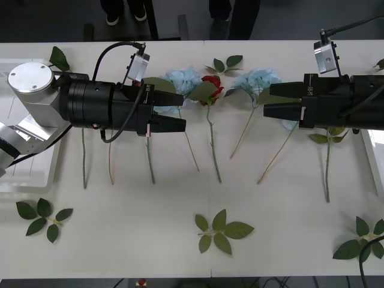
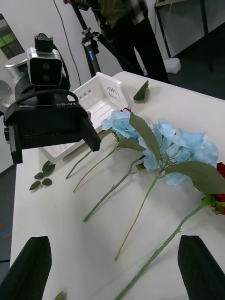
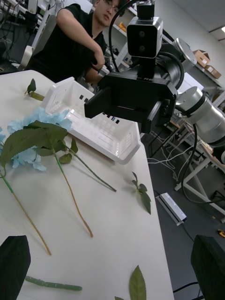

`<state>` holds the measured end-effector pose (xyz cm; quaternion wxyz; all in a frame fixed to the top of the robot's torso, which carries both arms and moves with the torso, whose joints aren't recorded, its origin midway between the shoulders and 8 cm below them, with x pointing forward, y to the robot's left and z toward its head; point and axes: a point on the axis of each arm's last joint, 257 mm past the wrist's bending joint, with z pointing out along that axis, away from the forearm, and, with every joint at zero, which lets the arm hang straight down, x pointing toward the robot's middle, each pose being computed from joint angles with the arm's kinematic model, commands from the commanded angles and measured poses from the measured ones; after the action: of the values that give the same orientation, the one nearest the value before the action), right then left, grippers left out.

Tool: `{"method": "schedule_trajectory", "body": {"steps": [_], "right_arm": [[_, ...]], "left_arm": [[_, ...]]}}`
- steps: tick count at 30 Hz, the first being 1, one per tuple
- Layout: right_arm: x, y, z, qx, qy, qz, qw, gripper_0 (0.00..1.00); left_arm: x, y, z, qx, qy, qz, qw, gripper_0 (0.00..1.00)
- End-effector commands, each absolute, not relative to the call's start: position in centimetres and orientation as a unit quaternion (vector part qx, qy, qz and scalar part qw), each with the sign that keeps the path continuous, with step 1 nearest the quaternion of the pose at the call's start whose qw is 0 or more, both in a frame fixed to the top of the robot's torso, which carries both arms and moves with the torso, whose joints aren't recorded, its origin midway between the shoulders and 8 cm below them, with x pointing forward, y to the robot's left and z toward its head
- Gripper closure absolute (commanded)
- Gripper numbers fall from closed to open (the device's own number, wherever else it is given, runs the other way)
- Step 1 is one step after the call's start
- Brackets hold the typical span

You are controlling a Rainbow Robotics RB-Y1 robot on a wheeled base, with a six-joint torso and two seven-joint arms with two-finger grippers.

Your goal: Place the red flowers into the right box and the blue flowers into the left box. If a person shows an open palm, hand one flower to the person first, then continue sorting.

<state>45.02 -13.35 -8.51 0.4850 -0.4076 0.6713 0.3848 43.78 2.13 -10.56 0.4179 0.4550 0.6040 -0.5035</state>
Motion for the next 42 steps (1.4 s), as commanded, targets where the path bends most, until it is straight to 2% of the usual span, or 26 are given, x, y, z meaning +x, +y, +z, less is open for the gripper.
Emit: {"method": "schedule_trajectory", "body": {"steps": [1, 11, 17, 23, 30, 35, 42], "right_arm": [[44.2, -12.5, -9.9, -0.407, 0.666, 0.398, 0.482, 0.22], [45.5, -13.9, -8.7, -0.407, 0.671, 0.375, 0.492, 0.22], [48.3, -18.7, -8.0, -0.372, 0.727, 0.311, 0.486, 0.21], [51.0, -27.0, -11.5, -0.316, 0.818, 0.183, 0.445, 0.21], [48.9, -34.4, -16.3, -0.192, 0.918, 0.121, 0.326, 0.22], [47.5, -38.1, -19.8, -0.100, 0.954, 0.078, 0.271, 0.22], [48.9, -38.0, -23.8, -0.002, 0.959, 0.071, 0.273, 0.22]], "left_arm": [[41.9, 2.5, -15.1, 0.418, 0.630, -0.531, 0.382, 0.00], [43.9, 5.3, -12.0, 0.425, 0.634, -0.511, 0.395, 0.00], [45.1, 8.7, -11.5, 0.410, 0.682, -0.478, 0.373, 0.00], [46.4, 11.5, -12.1, 0.324, 0.781, -0.425, 0.322, 0.00], [47.1, 13.1, -13.6, 0.202, 0.874, -0.374, 0.238, 0.00], [48.7, 15.0, -15.8, 0.130, 0.922, -0.308, 0.197, 0.00], [49.4, 19.0, -17.8, -0.016, 0.970, -0.188, 0.150, 0.00]]}}
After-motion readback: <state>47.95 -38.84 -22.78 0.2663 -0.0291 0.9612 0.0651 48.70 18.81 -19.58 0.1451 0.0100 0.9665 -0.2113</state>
